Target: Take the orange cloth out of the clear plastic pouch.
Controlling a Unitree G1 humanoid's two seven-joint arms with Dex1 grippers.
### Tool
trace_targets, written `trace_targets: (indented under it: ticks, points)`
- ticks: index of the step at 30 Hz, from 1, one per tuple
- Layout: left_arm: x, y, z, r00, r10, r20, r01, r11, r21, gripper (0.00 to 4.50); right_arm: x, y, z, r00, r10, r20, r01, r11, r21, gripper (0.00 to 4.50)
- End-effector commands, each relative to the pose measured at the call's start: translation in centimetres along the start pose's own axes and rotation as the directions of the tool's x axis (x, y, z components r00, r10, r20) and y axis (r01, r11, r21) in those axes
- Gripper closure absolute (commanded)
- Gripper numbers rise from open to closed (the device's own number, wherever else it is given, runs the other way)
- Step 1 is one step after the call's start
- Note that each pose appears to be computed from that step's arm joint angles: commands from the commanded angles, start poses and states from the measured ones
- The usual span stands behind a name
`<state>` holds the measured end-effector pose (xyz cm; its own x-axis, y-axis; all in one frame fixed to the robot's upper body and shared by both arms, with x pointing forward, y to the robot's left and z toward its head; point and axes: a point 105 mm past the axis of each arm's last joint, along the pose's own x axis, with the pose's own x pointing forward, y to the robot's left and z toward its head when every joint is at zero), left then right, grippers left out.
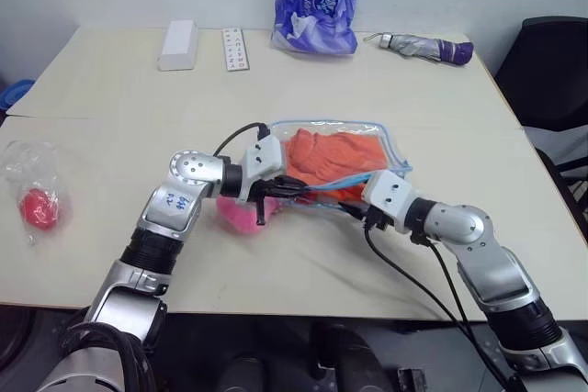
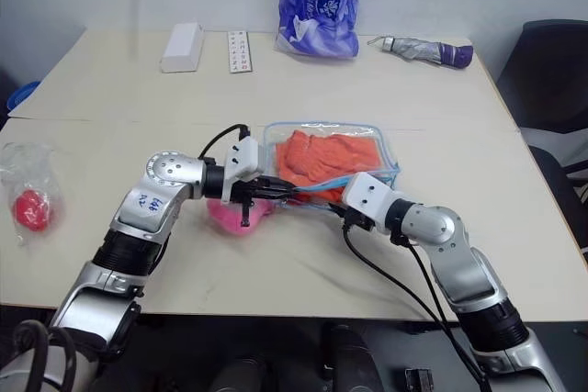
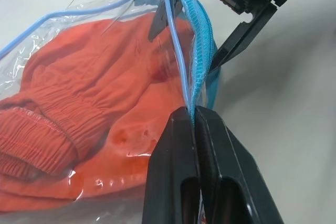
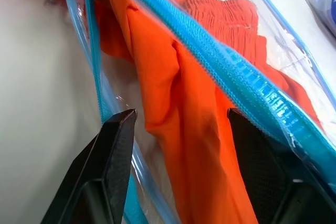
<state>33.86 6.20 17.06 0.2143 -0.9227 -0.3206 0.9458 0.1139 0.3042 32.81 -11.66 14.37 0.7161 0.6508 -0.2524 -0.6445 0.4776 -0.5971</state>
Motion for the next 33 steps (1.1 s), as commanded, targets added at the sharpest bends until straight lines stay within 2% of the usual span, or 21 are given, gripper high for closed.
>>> trace_targets:
  ticks: [1,7,12,15,21,22,30,33]
  points:
    - [0.1,-0.3,2.3,0.997,-0.012,0.072,0.008,0.999,0.047,4.5,0.7,-0.4,-0.2,0.999,-0.027,-0.026,0.026,0.999,-0.044,1.56]
    - [0.5,-0.3,3.4,0.995,-0.01,0.103,0.005,0.999,0.048,4.5,2.4,0.2,-1.3,0.998,-0.015,-0.067,0.011,0.998,-0.06,1.56]
    - [0.6,-0.4,3.8,0.993,-0.016,0.116,0.01,0.999,0.049,4.5,3.6,-1.3,-3.2,0.983,-0.111,-0.146,0.094,0.988,-0.118,1.56]
    - [0.6,-0.5,3.6,0.994,-0.012,0.111,0.007,0.999,0.045,4.5,3.8,-1.3,-3.7,0.982,-0.107,-0.154,0.089,0.989,-0.116,2.16]
    - [0.5,0.2,2.5,0.995,0.049,0.089,-0.05,0.999,0.01,4.5,3.0,-0.3,-3.1,0.992,-0.052,-0.113,0.032,0.985,-0.172,4.29]
    - [0.6,0.5,2.4,0.994,0.072,0.086,-0.072,0.997,-0.003,4.5,2.6,0.1,-2.8,0.994,-0.03,-0.101,0.01,0.982,-0.19,4.48]
    - [0.3,3.1,0.3,0.977,0.213,0.009,-0.213,0.977,-0.006,4.5,-2.1,1.5,0.3,0.997,0.065,0.03,-0.052,0.94,-0.338,4.48]
    - [0.0,4.2,-0.6,0.967,0.253,-0.023,-0.253,0.968,-0.002,4.5,-4.9,3.3,0.6,0.982,0.184,0.046,-0.143,0.88,-0.453,4.48]
